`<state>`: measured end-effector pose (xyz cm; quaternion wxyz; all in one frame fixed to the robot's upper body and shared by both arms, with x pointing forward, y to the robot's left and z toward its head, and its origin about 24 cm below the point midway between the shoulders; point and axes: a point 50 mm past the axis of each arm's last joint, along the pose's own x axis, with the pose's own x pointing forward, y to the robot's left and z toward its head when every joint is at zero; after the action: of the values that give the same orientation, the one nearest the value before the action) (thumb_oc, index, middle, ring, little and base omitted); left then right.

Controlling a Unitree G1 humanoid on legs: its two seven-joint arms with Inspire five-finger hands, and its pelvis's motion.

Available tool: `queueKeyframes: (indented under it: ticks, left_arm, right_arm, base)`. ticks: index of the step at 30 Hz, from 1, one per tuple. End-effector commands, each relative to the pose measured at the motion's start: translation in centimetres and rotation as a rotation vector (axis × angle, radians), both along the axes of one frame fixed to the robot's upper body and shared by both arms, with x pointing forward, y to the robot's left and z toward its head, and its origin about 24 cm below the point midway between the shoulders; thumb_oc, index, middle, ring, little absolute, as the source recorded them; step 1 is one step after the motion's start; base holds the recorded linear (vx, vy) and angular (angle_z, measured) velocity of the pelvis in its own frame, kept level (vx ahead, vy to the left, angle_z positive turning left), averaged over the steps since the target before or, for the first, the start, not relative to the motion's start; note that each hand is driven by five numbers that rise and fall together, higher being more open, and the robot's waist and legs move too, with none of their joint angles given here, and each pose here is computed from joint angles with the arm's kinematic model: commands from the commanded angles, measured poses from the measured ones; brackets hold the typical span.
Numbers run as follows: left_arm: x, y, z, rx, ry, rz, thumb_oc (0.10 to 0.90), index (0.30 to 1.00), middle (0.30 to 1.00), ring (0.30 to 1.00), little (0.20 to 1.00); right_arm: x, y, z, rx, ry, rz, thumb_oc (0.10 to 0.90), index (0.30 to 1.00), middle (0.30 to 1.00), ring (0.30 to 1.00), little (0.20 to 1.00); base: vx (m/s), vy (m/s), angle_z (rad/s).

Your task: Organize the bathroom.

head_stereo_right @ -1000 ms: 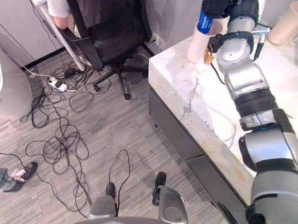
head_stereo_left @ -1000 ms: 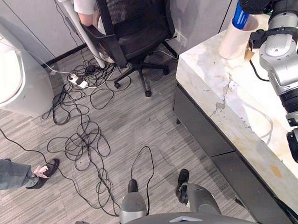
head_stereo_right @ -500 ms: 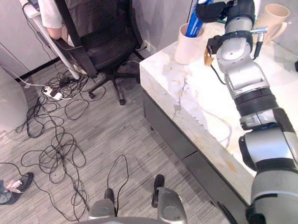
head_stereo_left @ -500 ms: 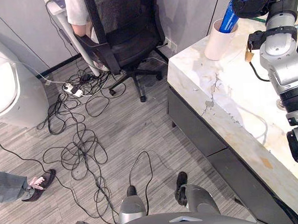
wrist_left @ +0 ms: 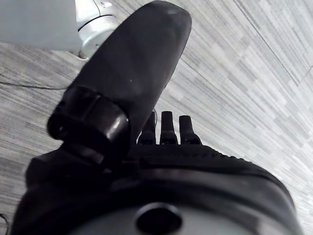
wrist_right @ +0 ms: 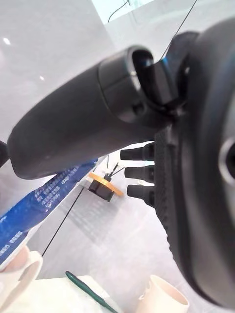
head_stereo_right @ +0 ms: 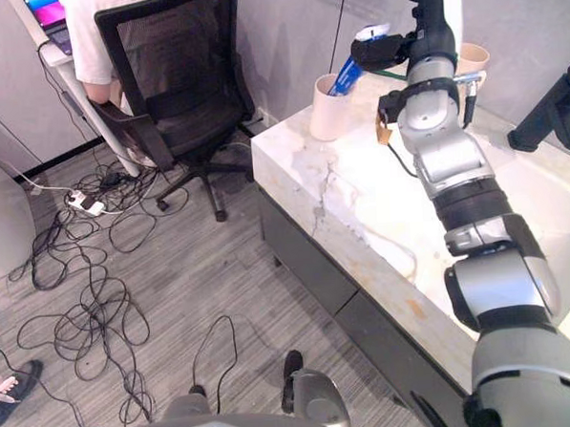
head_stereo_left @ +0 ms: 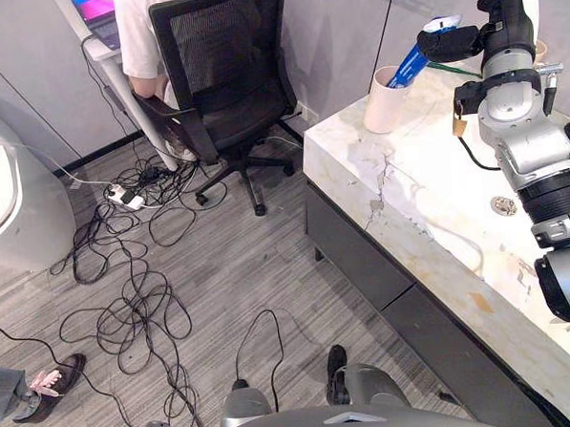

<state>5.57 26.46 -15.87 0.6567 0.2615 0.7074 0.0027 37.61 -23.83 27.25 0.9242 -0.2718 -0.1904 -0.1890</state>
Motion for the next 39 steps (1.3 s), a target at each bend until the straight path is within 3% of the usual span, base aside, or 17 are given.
queueKeyframes:
  ticks: [1, 11, 22, 39]
  left_arm:
    - [-3.0, 3.9, 1.3, 0.162, 0.145, -0.052, 0.800, 0.900, 0.900, 0.900, 0.900]
    - [0.1, 4.0, 1.6, 0.186, 0.045, 0.007, 0.800, 0.900, 0.900, 0.900, 0.900]
    - [0.7, 4.0, 1.7, 0.181, 0.013, 0.009, 0.800, 0.900, 0.900, 0.900, 0.900]
    - [-0.9, 4.1, 1.5, 0.165, 0.069, -0.074, 0.800, 0.900, 0.900, 0.900, 0.900]
  right_arm:
    - [-1.0, 1.0, 5.2, -0.015, -0.231, 0.033, 0.800, 0.900, 0.900, 0.900, 0.900]
    - [-1.7, 2.0, 8.0, -0.011, -0.353, 0.028, 0.800, 0.900, 0.900, 0.900, 0.900]
    - [-2.2, 1.1, 8.9, -0.015, -0.377, -0.009, 0.800, 0.900, 0.900, 0.900, 0.900]
    - [-1.9, -0.5, 5.9, -0.091, -0.203, 0.035, 0.800, 0.900, 0.900, 0.900, 0.900]
  base:
    - [-0.08, -0.023, 0.14]
    - [-0.13, -0.037, 0.09]
    - [-0.03, -0.024, 0.03]
    - [0.05, 0.021, -0.04]
